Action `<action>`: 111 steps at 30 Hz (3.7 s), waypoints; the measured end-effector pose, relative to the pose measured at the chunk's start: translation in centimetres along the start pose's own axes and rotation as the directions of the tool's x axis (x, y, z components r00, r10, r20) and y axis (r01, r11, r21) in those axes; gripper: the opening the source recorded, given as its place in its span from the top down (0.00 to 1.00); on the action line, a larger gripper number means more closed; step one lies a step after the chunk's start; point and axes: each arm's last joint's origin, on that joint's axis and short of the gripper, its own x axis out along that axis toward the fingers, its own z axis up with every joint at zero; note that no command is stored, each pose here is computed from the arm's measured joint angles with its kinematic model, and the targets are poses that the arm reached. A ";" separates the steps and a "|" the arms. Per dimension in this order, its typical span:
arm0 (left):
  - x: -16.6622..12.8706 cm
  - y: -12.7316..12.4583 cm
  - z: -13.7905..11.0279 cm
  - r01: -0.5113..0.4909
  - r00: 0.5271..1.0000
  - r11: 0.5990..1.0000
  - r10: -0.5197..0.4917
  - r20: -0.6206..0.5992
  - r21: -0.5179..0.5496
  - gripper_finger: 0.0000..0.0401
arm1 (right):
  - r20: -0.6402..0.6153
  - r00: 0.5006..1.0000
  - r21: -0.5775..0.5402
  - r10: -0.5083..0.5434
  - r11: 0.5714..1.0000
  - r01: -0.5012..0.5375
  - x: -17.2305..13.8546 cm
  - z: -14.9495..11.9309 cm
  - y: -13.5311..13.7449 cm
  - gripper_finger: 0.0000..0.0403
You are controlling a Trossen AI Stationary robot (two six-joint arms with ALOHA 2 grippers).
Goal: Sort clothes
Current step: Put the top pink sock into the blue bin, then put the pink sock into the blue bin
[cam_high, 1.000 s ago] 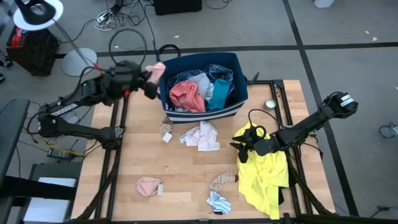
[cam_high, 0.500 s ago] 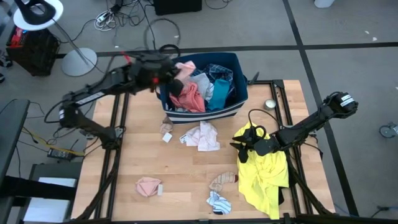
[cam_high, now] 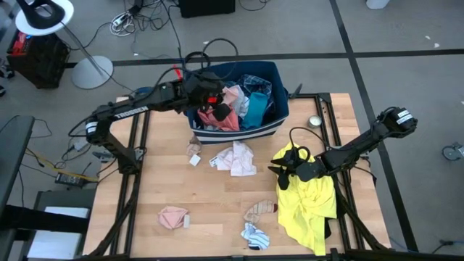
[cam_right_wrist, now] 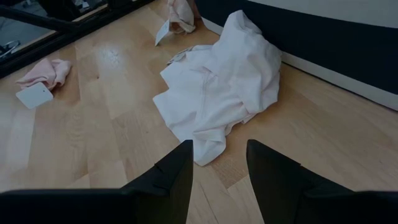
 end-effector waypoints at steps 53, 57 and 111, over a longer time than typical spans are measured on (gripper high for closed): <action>-14.9 -5.2 -17.7 0.409 0.779 0.872 -0.488 -0.393 -0.271 0.76 | -0.015 1.000 -0.004 -0.011 1.000 0.011 0.0 -0.2 -0.1 0.63; -15.2 -7.6 -18.8 0.407 0.747 0.877 -0.480 -0.461 -0.254 0.76 | -0.014 1.000 -0.004 -0.011 1.000 0.011 0.0 -0.2 -0.1 0.63; -12.2 -23.1 -31.4 0.522 0.641 0.830 -0.229 -0.733 0.198 0.94 | -0.031 0.999 0.009 0.007 1.000 -0.007 0.0 -0.2 -0.1 0.63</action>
